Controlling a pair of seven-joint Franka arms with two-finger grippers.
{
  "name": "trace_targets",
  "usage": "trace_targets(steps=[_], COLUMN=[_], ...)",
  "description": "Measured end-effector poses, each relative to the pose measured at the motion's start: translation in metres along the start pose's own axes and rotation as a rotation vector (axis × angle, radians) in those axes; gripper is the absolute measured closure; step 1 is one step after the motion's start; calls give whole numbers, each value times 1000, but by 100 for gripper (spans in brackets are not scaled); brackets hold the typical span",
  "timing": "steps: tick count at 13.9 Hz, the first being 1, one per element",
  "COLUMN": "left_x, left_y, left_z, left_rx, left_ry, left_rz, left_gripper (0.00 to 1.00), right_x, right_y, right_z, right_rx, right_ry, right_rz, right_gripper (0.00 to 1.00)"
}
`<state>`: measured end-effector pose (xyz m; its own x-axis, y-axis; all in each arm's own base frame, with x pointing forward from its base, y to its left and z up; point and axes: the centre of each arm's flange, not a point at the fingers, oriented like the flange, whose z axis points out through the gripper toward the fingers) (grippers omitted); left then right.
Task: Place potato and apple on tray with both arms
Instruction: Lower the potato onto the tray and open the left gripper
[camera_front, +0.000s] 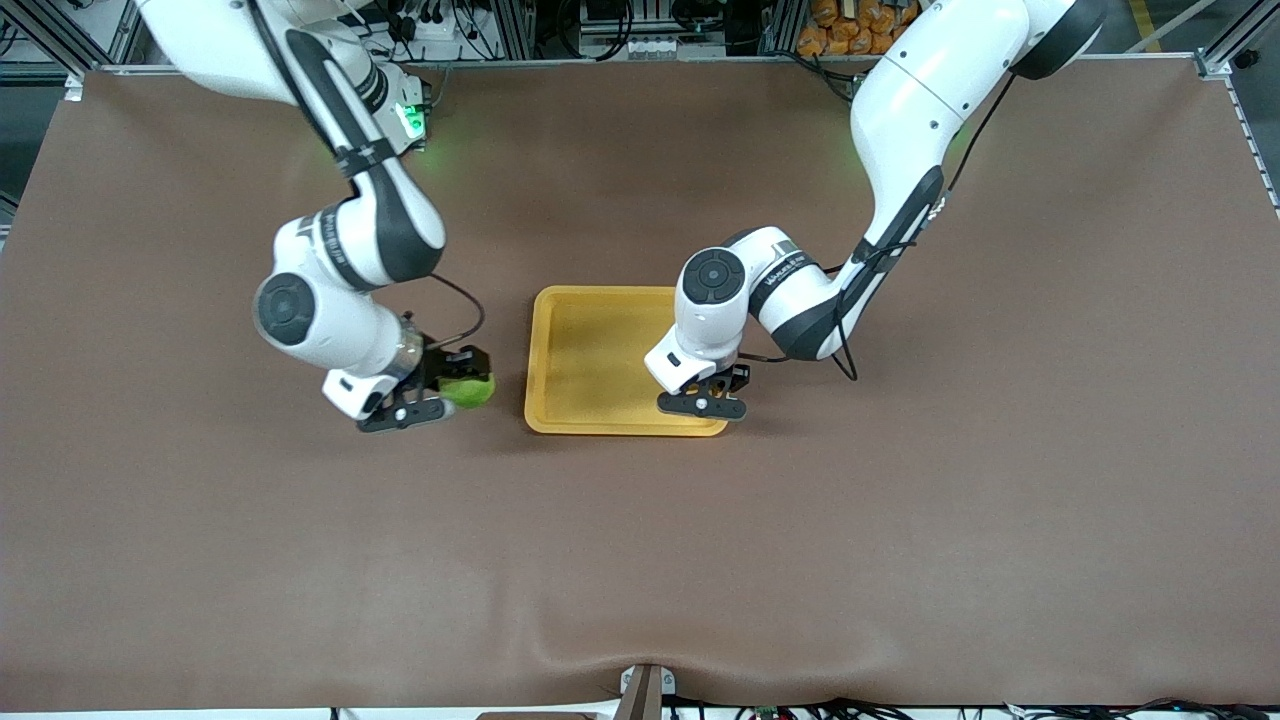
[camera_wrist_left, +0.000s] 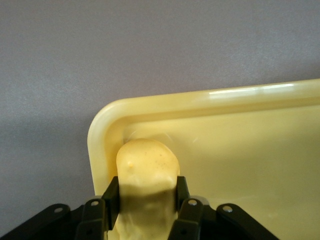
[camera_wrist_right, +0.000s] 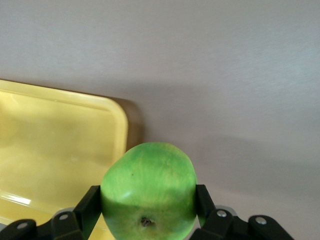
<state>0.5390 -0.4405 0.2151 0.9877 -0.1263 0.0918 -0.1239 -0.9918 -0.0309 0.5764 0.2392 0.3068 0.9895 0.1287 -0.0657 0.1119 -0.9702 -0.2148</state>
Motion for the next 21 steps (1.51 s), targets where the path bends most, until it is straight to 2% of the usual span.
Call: trace_targets(steps=[4,6,7,10,17,21], left_x=[1,1,2,16,58,76], left_y=[-1,-2,-3,-6,-63,-115], left_z=[2,3,3,-9,-99,-149], left_rx=[2,3,4,-9,30,11], left_ry=[-1,-2,-1,25,74,51], left_rz=[-17,-22,-25,-43,-129,-139], left_gripper=[52,37,26,0,0,0], right_x=[-1,-5,-9,-20,-28,-39], right_y=[-13,-27,-35,-60,-79,-107], right_z=[1,6,11,33,68,96], right_rx=[1,0,-2,-10,-24,-29], right_ry=[28,25,20,10,-10,2], right_rz=[15,18,10,2,80,109], right_gripper=[19,19,19,19,19,19])
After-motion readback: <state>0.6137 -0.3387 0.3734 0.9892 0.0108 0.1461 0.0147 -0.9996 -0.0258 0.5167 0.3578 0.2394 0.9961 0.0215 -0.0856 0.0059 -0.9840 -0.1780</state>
